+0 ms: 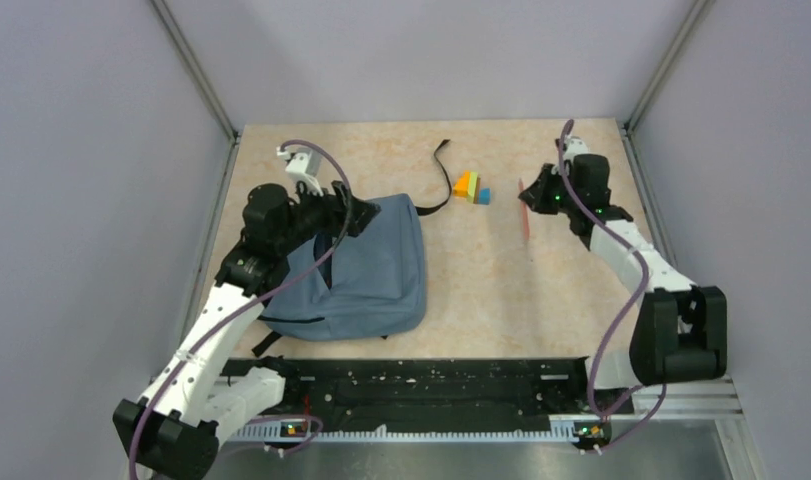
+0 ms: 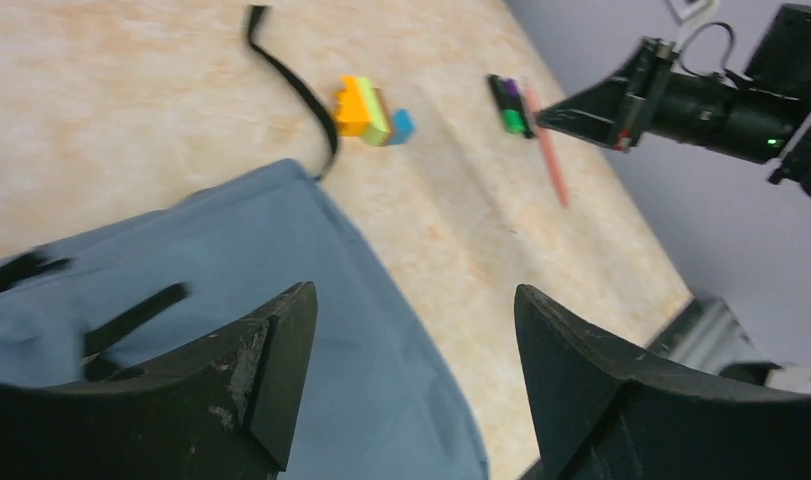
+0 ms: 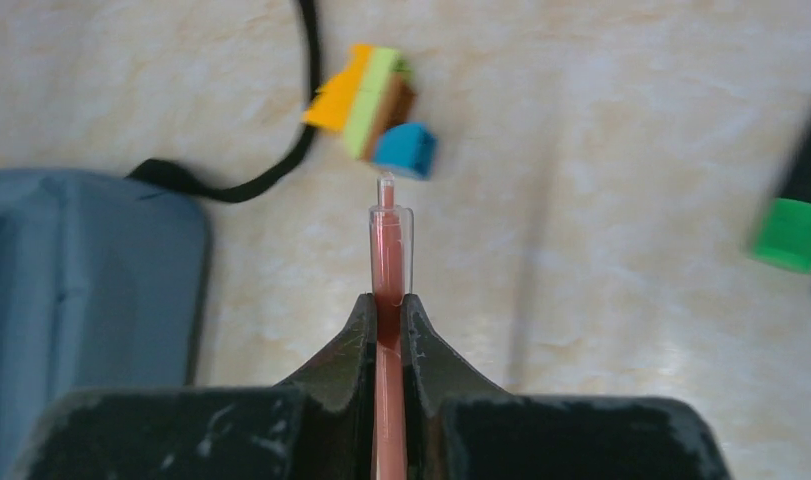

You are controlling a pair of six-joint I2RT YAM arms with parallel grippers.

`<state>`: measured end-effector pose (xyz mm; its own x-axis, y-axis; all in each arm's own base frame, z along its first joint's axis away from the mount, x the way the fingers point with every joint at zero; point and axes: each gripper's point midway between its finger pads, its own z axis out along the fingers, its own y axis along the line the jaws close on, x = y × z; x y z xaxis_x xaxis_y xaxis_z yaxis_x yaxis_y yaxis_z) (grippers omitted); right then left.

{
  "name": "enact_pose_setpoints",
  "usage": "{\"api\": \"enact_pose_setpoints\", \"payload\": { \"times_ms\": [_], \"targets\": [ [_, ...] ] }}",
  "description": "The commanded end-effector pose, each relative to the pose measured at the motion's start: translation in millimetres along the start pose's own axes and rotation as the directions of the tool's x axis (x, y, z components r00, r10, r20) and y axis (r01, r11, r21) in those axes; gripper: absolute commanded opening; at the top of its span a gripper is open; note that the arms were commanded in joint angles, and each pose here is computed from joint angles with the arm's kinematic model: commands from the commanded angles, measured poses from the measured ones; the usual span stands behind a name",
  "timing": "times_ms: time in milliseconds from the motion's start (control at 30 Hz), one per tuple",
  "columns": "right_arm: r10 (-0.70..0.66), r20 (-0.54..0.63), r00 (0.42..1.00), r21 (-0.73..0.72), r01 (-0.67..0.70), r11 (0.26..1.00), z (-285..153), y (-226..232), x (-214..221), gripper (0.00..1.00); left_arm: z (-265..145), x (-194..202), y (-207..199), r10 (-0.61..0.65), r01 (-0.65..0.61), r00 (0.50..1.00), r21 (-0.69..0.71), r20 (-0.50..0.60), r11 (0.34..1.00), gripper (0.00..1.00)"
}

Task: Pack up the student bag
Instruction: Pick up the stationery from the center of the board.

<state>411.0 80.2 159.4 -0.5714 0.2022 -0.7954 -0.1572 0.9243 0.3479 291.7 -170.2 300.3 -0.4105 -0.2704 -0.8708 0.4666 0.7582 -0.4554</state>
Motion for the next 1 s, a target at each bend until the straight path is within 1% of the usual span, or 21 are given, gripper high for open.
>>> {"api": "enact_pose_setpoints", "payload": {
  "times_ms": [0, 67, 167, 267, 367, 467, 567, 633, 733, 833, 967],
  "targets": [
    [-0.014, 0.181, 0.983, -0.204, 0.052, 0.978, -41, 102, -25, 0.00, 11, 11, -58, -0.002, 0.012, 0.999, 0.263, -0.037, 0.965, 0.77],
    [0.013, 0.241, 0.970, -0.293, 0.060, 0.954, -62, 142, -26, 0.00, 13, 32, -66, 0.005, 0.022, 0.996, 0.318, -0.086, 0.948, 0.77],
    [0.085, 0.331, 0.940, -0.426, 0.068, 0.902, -100, 197, -31, 0.00, 9, 46, -85, 0.030, 0.011, 0.995, 0.401, -0.097, 0.916, 0.77],
    [0.161, 0.359, 0.920, -0.538, 0.062, 0.841, -128, 236, -27, 0.00, 3, 46, -101, 0.050, -0.005, 0.995, 0.474, -0.082, 0.880, 0.77],
    [0.217, 0.365, 0.905, -0.609, 0.056, 0.791, -147, 263, -22, 0.00, -4, 43, -110, 0.039, -0.002, 0.998, 0.525, -0.058, 0.851, 0.78],
    [0.251, 0.373, 0.893, -0.644, 0.055, 0.763, -159, 280, -20, 0.00, -10, 40, -115, 0.038, -0.018, 0.999, 0.552, -0.025, 0.834, 0.79],
    [0.279, 0.371, 0.886, -0.680, 0.054, 0.731, -168, 296, -16, 0.00, -16, 40, -124, 0.039, -0.015, 0.999, 0.604, -0.025, 0.797, 0.80],
    [0.298, 0.373, 0.879, -0.697, 0.054, 0.715, -173, 304, -15, 0.00, -14, 44, -125, 0.031, 0.003, 0.999, 0.616, -0.045, 0.788, 0.80],
    [0.330, 0.372, 0.868, -0.723, 0.048, 0.690, -180, 310, -15, 0.00, -7, 50, -121, 0.018, 0.036, 0.996, 0.600, -0.083, 0.799, 0.80],
    [0.338, 0.369, 0.866, -0.735, 0.049, 0.676, -183, 317, -15, 0.00, -7, 52, -125, 0.007, 0.056, 0.995, 0.625, -0.097, 0.778, 0.78],
    [0.343, 0.350, 0.872, -0.754, 0.045, 0.655, -184, 326, -11, 0.00, -8, 54, -127, 0.003, 0.072, 0.993, 0.638, -0.116, 0.767, 0.75]
  ]
}}
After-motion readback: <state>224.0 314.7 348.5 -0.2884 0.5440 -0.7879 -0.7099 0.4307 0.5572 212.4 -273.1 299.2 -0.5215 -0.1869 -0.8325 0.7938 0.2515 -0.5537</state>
